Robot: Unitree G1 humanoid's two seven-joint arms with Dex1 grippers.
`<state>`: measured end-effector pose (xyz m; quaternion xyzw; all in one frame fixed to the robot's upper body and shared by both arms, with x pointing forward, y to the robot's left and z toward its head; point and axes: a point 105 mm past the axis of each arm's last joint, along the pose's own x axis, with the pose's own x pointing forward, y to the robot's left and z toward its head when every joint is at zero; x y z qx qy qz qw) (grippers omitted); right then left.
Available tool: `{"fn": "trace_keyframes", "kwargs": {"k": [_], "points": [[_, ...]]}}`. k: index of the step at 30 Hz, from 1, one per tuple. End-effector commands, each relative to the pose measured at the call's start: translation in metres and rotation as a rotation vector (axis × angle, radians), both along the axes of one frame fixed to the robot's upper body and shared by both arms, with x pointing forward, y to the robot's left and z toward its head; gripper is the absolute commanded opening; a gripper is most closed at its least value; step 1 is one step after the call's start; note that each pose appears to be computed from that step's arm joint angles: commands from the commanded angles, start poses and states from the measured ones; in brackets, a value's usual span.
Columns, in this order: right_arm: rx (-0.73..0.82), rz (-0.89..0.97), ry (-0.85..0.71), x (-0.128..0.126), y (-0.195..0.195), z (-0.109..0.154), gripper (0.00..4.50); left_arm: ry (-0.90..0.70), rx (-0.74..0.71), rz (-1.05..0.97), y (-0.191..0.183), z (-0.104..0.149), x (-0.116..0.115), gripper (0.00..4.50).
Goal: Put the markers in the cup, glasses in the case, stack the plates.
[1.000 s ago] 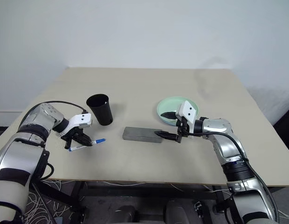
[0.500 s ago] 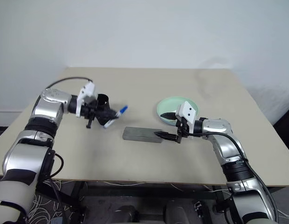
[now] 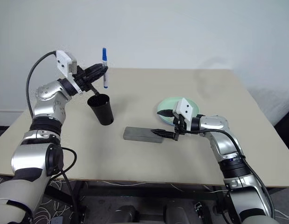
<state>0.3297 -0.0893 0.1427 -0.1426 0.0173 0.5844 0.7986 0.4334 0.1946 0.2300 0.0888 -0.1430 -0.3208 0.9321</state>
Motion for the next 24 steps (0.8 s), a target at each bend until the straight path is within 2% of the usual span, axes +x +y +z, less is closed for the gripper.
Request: {"fn": "trace_keyframes", "kwargs": {"k": [1, 5, 14, 24], "points": [[0.021, 0.012, -0.058, 0.000, 0.003, 0.015, 4.22, -0.076, -0.037, 0.087, 0.015, 0.010, -0.001, 0.06], [0.024, 0.014, -0.059, 0.000, 0.004, 0.015, 4.22, -0.079, -0.079, 0.157, 0.026, -0.001, -0.001, 0.06], [0.038, 0.030, -0.067, -0.001, 0.009, 0.020, 4.22, 0.010, -0.090, 0.180, 0.022, -0.040, 0.000, 0.06], [0.038, 0.021, -0.066, -0.002, 0.006, 0.020, 4.22, 0.066, -0.103, 0.203, 0.021, -0.054, 0.003, 0.06]]}}
